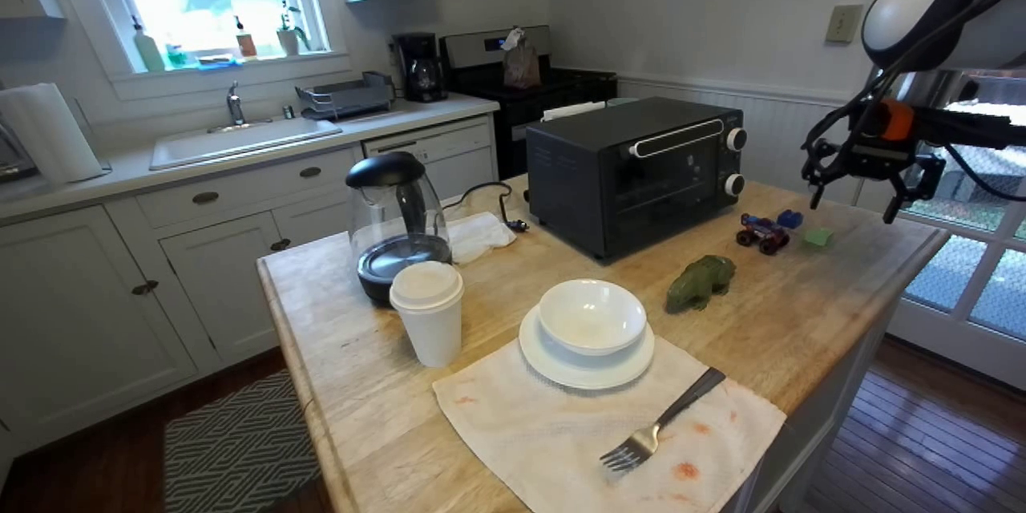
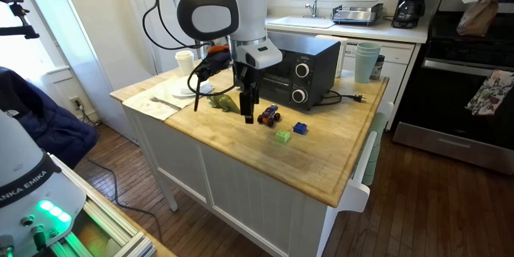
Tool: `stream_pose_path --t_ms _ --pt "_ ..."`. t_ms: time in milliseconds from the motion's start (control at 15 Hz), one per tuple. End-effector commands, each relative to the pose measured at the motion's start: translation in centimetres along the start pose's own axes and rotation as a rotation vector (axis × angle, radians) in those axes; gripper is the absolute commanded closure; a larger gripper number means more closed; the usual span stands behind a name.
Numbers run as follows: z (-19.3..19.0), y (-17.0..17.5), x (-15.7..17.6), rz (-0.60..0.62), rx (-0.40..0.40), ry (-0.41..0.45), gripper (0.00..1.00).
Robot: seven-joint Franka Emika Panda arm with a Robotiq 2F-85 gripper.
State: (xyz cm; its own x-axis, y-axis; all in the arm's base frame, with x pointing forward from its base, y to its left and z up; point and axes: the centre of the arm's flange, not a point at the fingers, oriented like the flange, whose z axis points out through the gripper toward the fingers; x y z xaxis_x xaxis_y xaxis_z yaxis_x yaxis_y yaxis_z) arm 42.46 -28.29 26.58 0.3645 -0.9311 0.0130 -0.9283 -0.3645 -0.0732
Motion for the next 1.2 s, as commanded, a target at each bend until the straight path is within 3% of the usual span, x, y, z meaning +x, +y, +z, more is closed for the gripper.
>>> stream_pose_path --t_ms 0,533,1133 --pt "1.1 -0.4 3.2 0.024 0.033 -0.001 0.0" --pt "2.7 -1.2 7.4 0.054 0.002 -0.008 0.0" --pt "5.0 -1.7 9.6 0.096 -0.03 -0.05 0.0"
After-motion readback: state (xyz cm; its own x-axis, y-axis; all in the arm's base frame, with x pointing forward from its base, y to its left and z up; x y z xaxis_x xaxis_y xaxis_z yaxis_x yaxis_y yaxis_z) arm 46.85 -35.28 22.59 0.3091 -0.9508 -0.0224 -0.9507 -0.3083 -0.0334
